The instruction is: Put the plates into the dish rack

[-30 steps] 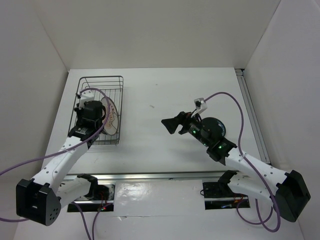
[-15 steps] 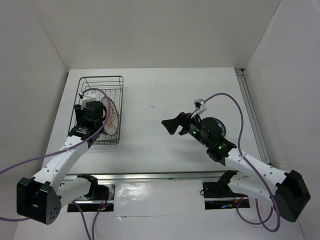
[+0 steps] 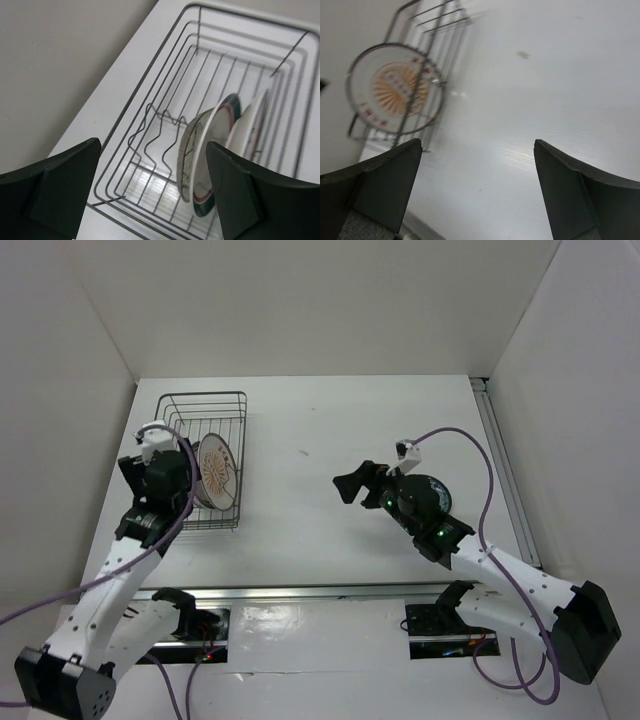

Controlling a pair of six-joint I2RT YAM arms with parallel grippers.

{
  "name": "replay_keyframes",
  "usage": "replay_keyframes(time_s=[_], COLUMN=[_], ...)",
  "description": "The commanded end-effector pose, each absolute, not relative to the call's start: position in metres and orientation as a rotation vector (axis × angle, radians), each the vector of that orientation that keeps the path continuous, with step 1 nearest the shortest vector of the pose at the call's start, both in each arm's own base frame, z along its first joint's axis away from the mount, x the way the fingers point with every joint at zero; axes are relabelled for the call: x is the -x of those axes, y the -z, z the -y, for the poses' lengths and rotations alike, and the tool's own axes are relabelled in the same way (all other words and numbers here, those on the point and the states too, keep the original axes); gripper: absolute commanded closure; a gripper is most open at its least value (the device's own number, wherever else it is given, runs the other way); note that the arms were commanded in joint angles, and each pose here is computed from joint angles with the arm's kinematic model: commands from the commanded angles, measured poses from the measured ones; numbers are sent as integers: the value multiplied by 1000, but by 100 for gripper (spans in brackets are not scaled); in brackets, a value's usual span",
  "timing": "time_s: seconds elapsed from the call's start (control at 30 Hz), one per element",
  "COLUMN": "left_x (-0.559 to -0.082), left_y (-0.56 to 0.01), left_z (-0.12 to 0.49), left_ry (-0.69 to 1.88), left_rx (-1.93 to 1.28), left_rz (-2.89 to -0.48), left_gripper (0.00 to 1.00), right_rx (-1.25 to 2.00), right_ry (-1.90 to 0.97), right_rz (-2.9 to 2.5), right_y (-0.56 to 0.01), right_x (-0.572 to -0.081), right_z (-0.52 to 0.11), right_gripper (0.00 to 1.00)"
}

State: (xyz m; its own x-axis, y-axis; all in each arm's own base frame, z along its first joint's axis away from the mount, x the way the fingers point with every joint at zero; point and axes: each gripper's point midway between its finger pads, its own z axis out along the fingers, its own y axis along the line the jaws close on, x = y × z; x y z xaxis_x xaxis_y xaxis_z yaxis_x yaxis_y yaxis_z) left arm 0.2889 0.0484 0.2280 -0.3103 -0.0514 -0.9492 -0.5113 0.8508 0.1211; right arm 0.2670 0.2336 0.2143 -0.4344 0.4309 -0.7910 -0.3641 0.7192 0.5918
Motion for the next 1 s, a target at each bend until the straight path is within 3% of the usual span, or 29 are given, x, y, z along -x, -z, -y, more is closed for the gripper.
replay_keyframes(time_s=[0.0, 0.1, 0.23, 0.43, 0.97], left_x=[-284, -273, -270, -277, -269], left_y=[-285, -306, -317, -323, -329], left_z=[-32, -23, -15, 1, 20], left_ry=[-246, -140, -77, -8, 112], left_rx=[444, 404, 380, 313, 234], left_rz=[-1688, -1603, -1585, -1609, -1585], left_gripper=[0, 0, 0, 0, 0], right_rx=[-414, -690, -1040, -1173, -1404], right_ry=[-494, -262, -230, -130, -67], right_rz=[-1918, -1954, -1860, -1874, -1748], right_y=[-186, -155, -134, -100, -50], right_x=[-282, -264, -230, -210, -221], right_z=[-162, -110, -65, -46, -42], right_gripper=[0, 0, 0, 0, 5])
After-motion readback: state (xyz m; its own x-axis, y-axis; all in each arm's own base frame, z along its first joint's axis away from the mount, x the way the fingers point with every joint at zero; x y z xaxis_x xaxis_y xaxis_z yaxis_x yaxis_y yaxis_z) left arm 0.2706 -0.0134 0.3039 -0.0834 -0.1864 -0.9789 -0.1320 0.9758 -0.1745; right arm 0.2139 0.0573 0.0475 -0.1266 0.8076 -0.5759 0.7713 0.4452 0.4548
